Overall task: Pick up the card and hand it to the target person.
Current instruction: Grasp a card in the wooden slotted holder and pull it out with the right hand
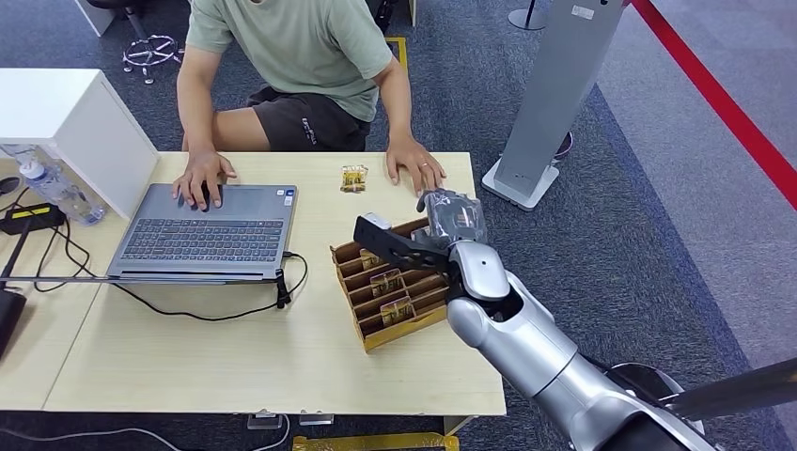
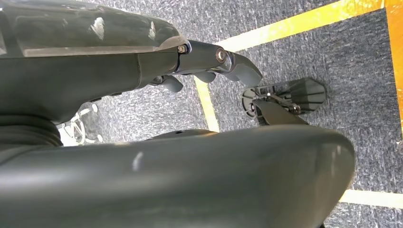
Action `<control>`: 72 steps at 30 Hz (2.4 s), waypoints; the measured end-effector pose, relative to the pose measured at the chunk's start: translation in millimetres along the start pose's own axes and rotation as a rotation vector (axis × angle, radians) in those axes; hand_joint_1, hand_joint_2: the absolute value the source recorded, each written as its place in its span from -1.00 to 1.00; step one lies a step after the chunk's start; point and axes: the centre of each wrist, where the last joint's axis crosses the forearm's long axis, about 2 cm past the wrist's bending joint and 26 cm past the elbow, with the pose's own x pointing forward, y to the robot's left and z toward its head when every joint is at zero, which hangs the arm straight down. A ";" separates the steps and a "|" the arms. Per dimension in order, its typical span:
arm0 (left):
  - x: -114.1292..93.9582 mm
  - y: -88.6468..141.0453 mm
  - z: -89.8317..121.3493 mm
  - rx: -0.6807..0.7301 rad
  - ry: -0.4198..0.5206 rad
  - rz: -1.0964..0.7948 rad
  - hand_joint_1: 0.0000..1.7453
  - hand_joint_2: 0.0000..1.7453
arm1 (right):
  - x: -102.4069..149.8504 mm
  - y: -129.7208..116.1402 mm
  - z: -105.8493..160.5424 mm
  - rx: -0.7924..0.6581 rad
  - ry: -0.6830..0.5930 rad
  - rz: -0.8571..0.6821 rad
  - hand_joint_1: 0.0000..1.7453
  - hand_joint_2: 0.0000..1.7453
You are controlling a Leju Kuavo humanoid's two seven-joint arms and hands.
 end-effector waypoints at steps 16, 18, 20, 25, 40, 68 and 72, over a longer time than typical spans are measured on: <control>0.0 0.0 0.0 -0.001 0.001 0.000 -1.00 -1.00 | -4.0 8.8 1.6 0.036 0.012 0.002 -0.18 1.00; 0.0 0.0 0.0 -0.001 0.001 0.000 -1.00 -1.00 | -4.6 9.7 1.5 0.040 0.014 0.002 -0.18 1.00; 0.0 0.0 0.0 -0.001 0.001 0.000 -1.00 -1.00 | -5.2 10.6 1.3 0.045 0.016 0.001 -0.18 1.00; 0.0 0.0 0.0 -0.001 0.001 0.000 -1.00 -1.00 | -6.5 12.5 1.1 0.053 0.021 0.002 -0.19 1.00; 0.1 -0.3 0.0 -0.006 0.001 -0.004 -1.00 -1.00 | -11.9 21.3 2.3 0.083 0.040 0.012 -0.16 1.00; 0.1 -0.4 0.0 -0.008 0.001 -0.009 -1.00 -1.00 | -18.5 27.9 3.0 0.108 0.061 0.000 -0.06 1.00; 0.0 -0.4 0.0 -0.008 0.001 -0.009 -1.00 -1.00 | -19.4 27.9 2.9 0.109 0.064 -0.003 -0.01 1.00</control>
